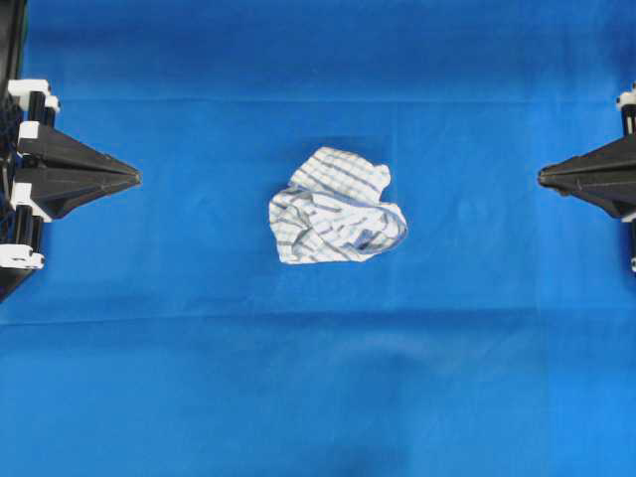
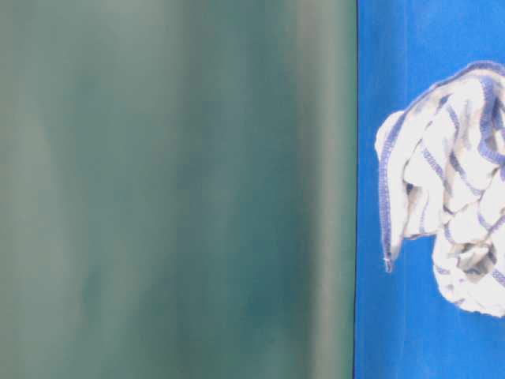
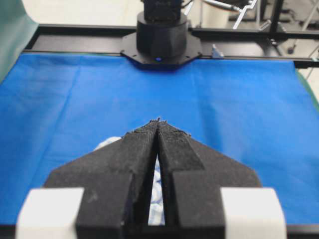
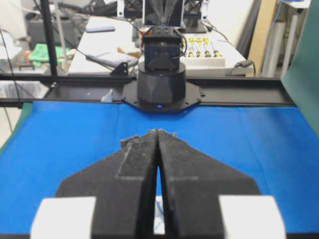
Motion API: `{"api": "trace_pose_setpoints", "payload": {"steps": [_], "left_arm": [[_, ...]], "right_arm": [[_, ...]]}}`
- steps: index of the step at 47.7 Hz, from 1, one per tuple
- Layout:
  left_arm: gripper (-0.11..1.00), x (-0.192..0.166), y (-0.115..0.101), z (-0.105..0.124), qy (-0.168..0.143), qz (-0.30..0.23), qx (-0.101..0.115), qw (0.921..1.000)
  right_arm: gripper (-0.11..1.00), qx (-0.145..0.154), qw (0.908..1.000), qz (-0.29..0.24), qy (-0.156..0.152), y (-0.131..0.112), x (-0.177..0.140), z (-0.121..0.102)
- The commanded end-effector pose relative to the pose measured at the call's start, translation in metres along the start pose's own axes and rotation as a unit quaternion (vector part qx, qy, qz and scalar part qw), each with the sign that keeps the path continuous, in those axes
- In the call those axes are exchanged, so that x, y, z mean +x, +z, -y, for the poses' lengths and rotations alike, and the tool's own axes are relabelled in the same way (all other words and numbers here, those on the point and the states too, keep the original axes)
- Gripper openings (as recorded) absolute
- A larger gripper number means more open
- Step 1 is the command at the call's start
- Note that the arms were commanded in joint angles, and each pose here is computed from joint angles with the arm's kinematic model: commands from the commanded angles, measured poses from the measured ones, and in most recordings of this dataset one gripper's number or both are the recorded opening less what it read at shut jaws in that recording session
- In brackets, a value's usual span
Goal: Lift the towel with both arms.
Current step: 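Move both grippers inward toward opposite sides of the striped towel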
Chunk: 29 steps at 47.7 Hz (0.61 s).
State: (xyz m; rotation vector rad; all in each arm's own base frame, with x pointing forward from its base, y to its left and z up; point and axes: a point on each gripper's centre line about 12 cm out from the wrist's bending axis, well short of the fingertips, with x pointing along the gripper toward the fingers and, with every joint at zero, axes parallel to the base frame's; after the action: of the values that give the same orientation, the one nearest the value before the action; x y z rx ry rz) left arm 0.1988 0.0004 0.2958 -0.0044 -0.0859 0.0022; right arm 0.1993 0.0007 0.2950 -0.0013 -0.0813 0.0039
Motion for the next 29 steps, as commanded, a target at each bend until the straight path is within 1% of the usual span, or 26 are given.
{"api": "trace_pose_setpoints", "payload": {"steps": [1,5,12,23,29], "left_arm": [[0.0,0.005,0.016,0.001,-0.001,0.017,-0.01,0.9998],[0.0,0.009,0.017,0.001,-0.001,0.013,-0.005,0.9999],[0.0,0.022,0.011,0.001,-0.001,0.0,-0.007,1.0],[0.0,0.052,-0.01,0.001,0.0,-0.043,-0.005,0.9991],[0.01,0.068,-0.026,0.001,0.001,-0.077,-0.011,0.9969]], "right_arm": [[0.0,0.001,0.9999,0.013,-0.002,0.011,0.003,0.001],[0.0,0.002,1.0,0.003,-0.002,0.015,0.007,0.001],[0.0,0.004,0.999,-0.044,-0.002,0.015,0.018,0.001],[0.0,0.011,0.9942,-0.107,-0.003,-0.001,0.042,0.001],[0.0,0.018,0.9897,-0.142,-0.005,-0.018,0.056,0.001]]}}
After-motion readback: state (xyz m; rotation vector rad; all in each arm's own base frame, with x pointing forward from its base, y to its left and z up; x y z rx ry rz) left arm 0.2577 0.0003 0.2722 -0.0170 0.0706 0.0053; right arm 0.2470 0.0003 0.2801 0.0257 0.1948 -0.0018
